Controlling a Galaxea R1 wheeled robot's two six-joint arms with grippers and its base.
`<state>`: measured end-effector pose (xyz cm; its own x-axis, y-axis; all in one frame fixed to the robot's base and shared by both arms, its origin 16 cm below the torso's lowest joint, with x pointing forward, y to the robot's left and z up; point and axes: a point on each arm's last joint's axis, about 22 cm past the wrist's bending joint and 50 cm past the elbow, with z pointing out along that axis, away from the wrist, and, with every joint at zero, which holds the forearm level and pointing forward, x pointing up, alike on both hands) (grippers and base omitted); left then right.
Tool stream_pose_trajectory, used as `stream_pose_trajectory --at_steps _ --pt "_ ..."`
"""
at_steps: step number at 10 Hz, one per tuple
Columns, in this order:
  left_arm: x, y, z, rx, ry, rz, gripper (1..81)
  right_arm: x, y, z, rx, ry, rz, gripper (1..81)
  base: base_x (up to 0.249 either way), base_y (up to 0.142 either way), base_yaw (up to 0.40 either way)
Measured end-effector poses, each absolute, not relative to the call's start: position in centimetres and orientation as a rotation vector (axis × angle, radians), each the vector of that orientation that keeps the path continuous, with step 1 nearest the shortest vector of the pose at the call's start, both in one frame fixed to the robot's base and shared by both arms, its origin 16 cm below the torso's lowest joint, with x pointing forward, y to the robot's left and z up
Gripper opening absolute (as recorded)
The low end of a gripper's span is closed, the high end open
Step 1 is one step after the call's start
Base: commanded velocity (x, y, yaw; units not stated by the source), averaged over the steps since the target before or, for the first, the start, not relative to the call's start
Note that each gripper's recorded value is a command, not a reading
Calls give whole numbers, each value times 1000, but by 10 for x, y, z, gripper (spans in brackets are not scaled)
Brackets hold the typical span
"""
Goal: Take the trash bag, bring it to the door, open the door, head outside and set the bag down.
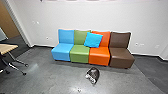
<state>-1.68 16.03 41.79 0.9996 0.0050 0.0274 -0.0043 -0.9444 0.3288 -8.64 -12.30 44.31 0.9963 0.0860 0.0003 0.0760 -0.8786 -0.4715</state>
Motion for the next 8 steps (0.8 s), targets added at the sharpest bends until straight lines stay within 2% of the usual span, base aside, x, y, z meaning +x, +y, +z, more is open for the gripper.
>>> stream_pose_trajectory --at_steps 4,8 --pt "-17 161 418 2807 0 40 811 -88 -129 441 -2666 -83 39 811 136 0 0" --pt "-18 161 418 2806 0 36 811 -82 -155 436 -2715 77 56 811 138 0 0"
